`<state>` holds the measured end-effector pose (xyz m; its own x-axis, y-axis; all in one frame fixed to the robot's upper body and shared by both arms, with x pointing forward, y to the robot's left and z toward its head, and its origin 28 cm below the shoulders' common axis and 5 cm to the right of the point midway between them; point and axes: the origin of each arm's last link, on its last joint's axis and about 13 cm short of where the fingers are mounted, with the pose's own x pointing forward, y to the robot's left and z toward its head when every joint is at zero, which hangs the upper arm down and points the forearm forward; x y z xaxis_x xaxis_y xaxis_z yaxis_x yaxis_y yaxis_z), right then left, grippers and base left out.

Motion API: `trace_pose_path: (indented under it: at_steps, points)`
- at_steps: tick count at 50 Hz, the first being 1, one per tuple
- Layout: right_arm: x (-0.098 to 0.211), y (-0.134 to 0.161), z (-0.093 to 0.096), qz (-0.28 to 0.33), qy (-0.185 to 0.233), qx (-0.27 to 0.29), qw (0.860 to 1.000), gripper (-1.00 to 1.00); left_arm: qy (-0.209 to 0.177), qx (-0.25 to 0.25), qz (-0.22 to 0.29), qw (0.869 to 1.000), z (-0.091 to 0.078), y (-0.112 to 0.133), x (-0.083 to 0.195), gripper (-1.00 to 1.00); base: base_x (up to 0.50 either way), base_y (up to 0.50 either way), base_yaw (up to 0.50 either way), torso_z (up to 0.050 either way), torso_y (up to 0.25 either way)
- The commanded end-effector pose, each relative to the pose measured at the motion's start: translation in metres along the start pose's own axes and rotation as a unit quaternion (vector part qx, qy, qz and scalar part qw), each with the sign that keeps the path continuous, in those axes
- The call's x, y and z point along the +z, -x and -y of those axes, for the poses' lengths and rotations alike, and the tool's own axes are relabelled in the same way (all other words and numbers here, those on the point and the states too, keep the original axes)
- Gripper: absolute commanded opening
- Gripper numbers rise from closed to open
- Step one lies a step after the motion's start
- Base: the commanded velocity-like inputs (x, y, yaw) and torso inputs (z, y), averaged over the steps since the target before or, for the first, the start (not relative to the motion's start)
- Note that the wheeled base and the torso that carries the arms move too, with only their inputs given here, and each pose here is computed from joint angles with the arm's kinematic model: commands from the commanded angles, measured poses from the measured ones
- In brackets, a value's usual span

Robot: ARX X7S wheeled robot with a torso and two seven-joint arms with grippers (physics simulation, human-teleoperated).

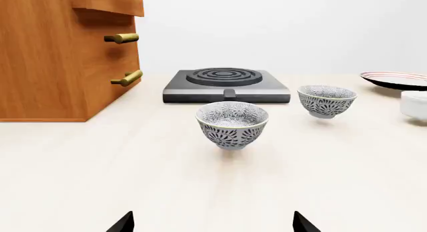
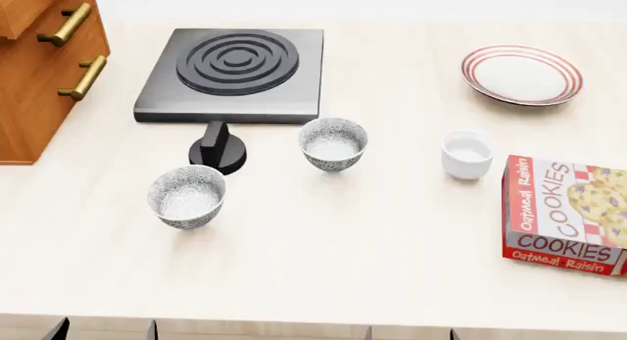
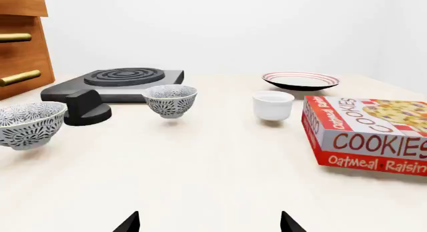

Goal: Pick the akita bowl next to the ramekin and place it on the plate.

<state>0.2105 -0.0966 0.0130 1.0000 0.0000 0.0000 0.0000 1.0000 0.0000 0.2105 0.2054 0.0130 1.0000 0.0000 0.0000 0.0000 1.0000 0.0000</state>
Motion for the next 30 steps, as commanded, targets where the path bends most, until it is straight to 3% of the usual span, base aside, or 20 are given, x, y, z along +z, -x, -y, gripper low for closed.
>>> trace_pose_path:
  at_steps: [1, 14, 18, 30]
  points:
    - [0.0, 0.0001, -0.0001, 0.0, 0.001, -0.001, 1.0, 1.0, -0.001, 0.002, -0.002, 1.0, -0.0005, -0.0004, 0.0002, 1.0, 0.0, 0.0, 0.0, 0.0, 0.0]
    - [0.0007, 0.0, -0.0005, 0.002, -0.003, 0.003, 1.0, 1.0, -0.001, 0.003, -0.001, 1.0, -0.0006, 0.0001, 0.0003, 1.0, 0.0, 0.0, 0.0, 0.0, 0.0]
    - [0.001, 0.0003, -0.0008, 0.003, -0.003, 0.005, 1.0, 1.0, -0.019, 0.004, 0.004, 1.0, 0.001, 0.0018, 0.0004, 1.0, 0.0, 0.0, 0.0, 0.0, 0.0]
    - [0.0028, 0.0012, -0.001, 0.01, 0.003, 0.005, 1.0, 1.0, -0.006, 0.01, 0.009, 1.0, -0.0023, 0.0026, -0.001, 1.0, 0.0, 0.0, 0.0, 0.0, 0.0]
